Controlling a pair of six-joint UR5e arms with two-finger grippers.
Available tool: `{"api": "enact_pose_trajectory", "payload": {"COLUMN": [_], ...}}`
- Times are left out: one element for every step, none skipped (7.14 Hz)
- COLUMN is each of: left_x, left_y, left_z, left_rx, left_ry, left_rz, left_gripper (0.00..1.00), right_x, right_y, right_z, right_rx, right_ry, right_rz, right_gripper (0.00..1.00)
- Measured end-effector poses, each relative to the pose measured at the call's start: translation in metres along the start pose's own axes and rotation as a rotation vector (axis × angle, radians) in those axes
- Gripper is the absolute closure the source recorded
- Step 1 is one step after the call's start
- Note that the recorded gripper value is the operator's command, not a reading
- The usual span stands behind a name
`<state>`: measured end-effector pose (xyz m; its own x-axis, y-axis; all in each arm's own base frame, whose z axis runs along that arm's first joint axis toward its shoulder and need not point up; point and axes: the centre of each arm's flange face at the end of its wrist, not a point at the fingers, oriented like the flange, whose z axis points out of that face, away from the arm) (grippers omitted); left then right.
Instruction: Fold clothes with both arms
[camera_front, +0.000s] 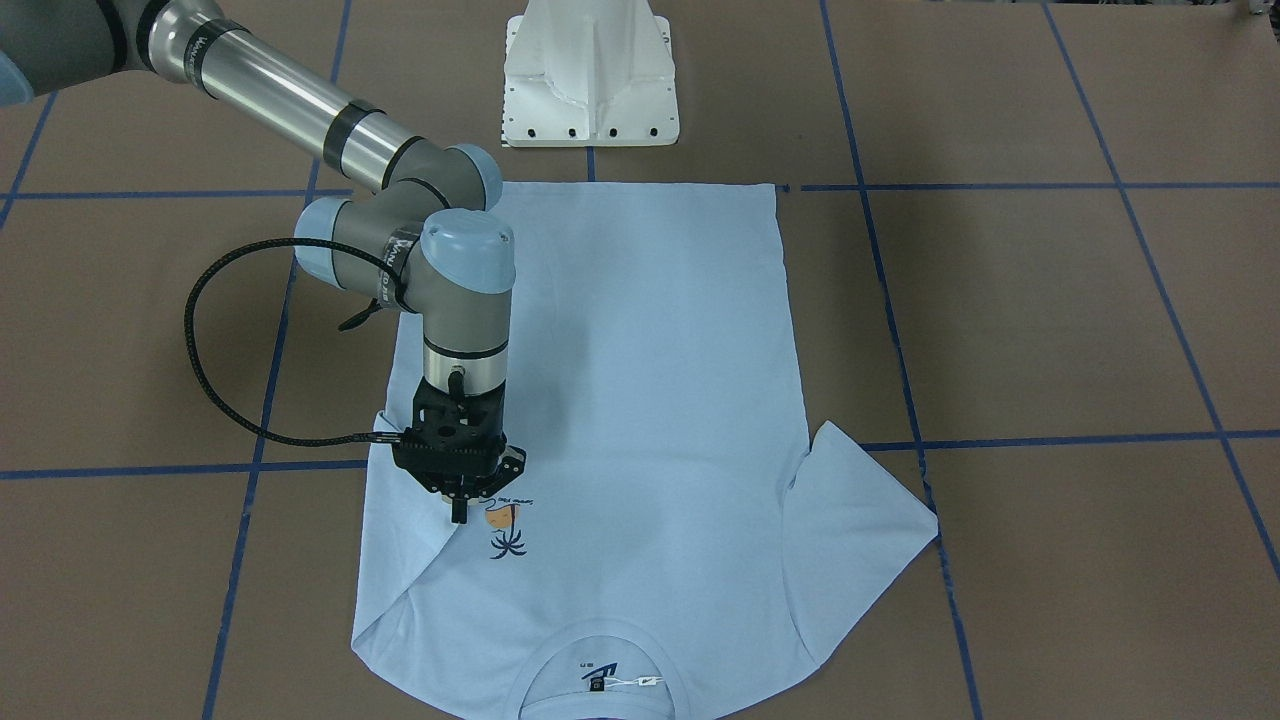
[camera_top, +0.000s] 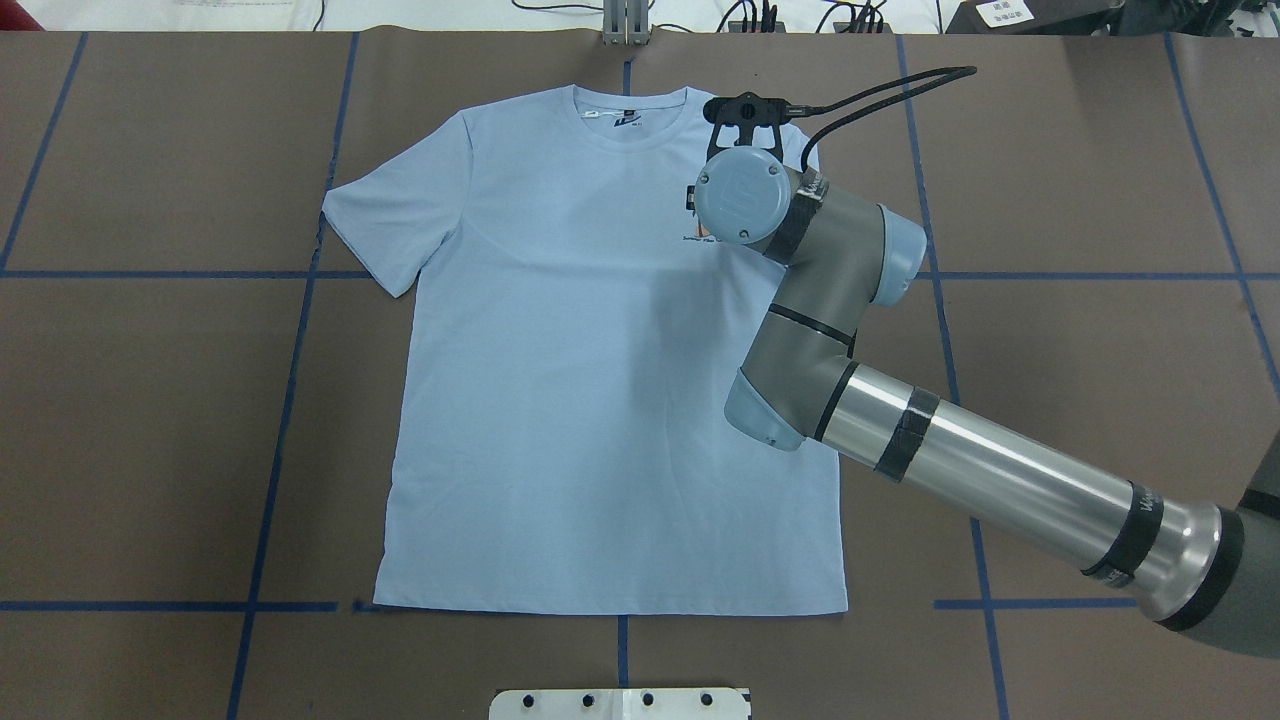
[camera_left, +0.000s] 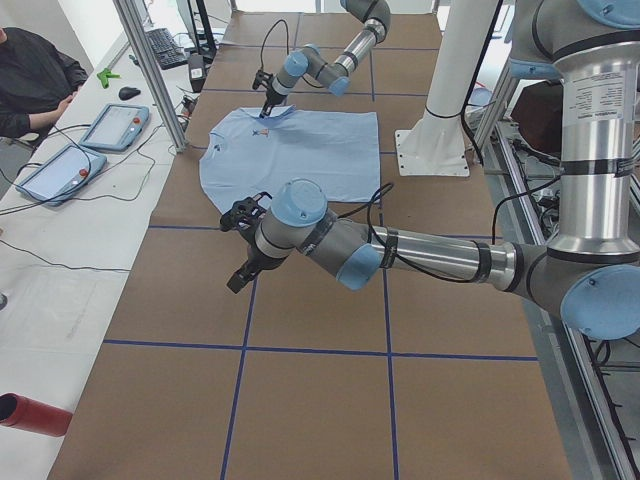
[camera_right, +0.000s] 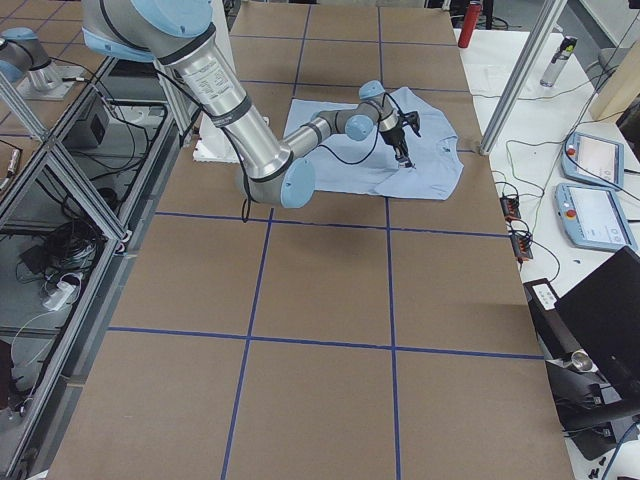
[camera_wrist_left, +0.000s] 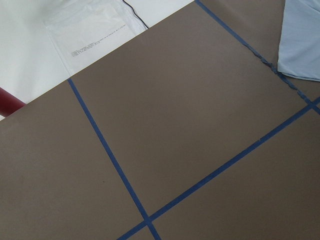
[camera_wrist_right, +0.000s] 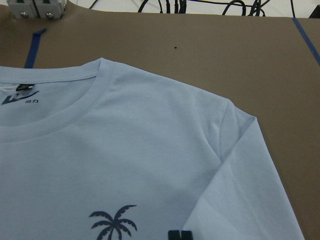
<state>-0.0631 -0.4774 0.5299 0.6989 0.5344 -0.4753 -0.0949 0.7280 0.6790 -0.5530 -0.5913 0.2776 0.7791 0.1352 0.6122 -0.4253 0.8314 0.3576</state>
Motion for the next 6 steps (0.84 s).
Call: {"api": "enact_pose_trajectory", "payload": {"left_x": [0.0, 0.001, 0.001, 0.001, 0.001, 0.001], "left_y": [0.0, -0.001, 0.0, 0.0, 0.0, 0.0], "left_z": [0.0, -0.001, -0.001, -0.001, -0.001, -0.001], "left_rx": [0.001, 0.002, 0.002, 0.002, 0.001, 0.001], "left_ry": [0.0, 0.0, 0.0, 0.0, 0.0, 0.0], "left_rz": [0.001, 0.002, 0.002, 0.002, 0.001, 0.001], "left_gripper": [0.0, 0.0, 0.0, 0.0, 0.0, 0.0], "right_x": [-0.001, -0.003, -0.009, -0.014, -0.016, -0.017], "right_y": [0.0, -0.002, -0.004, -0.006, -0.006, -0.006], "right_z": [0.001, 0.0, 0.0, 0.001, 0.003, 0.003], "right_rx": [0.001, 0.002, 0.002, 0.002, 0.001, 0.002], "right_ry": [0.001, 0.001, 0.001, 0.005, 0.008, 0.01], "right_rz": [0.021, 0.04, 0.073, 0.107, 0.123, 0.123], "right_gripper": [1.0, 1.0, 1.0, 0.93, 0.01, 0.0]}}
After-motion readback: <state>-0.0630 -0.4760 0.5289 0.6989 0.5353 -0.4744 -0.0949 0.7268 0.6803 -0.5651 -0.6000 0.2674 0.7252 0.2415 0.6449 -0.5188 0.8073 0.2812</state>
